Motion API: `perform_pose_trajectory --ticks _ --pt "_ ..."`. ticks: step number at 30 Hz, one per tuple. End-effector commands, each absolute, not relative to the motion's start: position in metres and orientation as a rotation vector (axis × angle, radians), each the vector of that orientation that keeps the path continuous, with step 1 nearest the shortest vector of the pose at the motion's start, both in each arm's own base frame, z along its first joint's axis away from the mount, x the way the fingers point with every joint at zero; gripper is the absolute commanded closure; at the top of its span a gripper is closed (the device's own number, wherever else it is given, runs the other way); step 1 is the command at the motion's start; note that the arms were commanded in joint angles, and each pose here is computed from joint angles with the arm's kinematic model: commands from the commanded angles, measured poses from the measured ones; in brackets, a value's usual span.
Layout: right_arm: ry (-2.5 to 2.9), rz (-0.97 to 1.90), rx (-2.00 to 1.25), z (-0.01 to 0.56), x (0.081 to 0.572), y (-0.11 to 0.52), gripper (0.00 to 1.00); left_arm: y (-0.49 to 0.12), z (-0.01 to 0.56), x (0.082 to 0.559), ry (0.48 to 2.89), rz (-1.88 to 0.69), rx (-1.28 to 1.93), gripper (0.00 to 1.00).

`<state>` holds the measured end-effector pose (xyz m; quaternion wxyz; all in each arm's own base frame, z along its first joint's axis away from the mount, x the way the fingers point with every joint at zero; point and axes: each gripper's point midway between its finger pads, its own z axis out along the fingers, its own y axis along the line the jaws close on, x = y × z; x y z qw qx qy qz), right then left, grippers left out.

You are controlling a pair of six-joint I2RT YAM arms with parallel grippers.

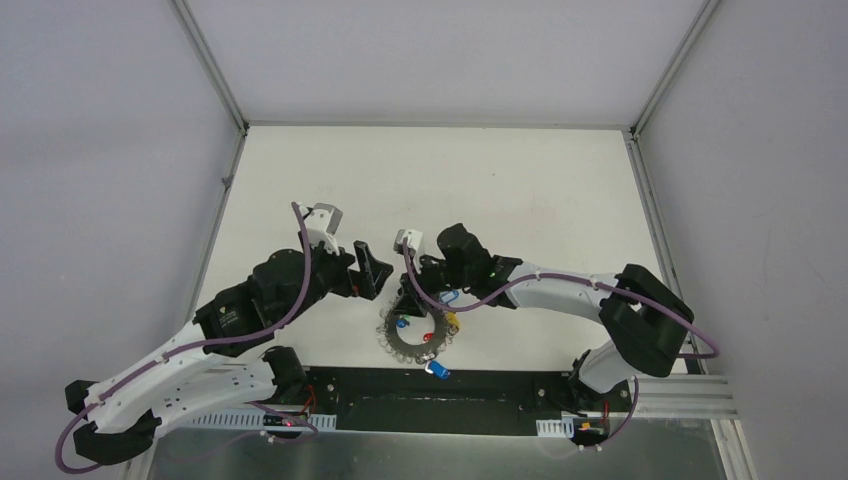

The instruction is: Put the keys on the keyring

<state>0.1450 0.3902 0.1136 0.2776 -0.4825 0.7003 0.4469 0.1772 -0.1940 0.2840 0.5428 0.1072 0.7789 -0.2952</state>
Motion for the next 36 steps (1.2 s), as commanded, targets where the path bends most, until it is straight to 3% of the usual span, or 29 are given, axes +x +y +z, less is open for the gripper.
perform_pose_trajectory --ticks 1,4,11,14,27,36 --pt "1.719 1.214 -1.192 0.16 0.161 0.401 0.39 -0.187 0.264 0.179 1.918 -0.697 0.106 0.03" --pt "1.707 1.168 -1.119 0.173 0.172 0.39 0.27 -0.195 0.255 0.178 1.955 -0.708 0.12 0.02" --pt "1.806 1.103 -0.886 0.182 0.197 0.34 0.13 -0.216 0.228 0.177 2.108 -0.738 0.058 0.01" --pt "1.867 1.065 -0.79 0.177 0.202 0.316 0.01 -0.227 0.208 0.177 2.2 -0.752 0.034 0.01" --pt "2.274 0.674 -0.121 0.122 0.223 0.21 0.0 -0.275 0.128 0.176 2.639 -0.847 0.024 0.01" --pt "2.52 0.622 -0.17 0.092 0.195 0.202 0.0 -0.278 0.104 0.175 2.741 -0.905 -0.078 0.02"
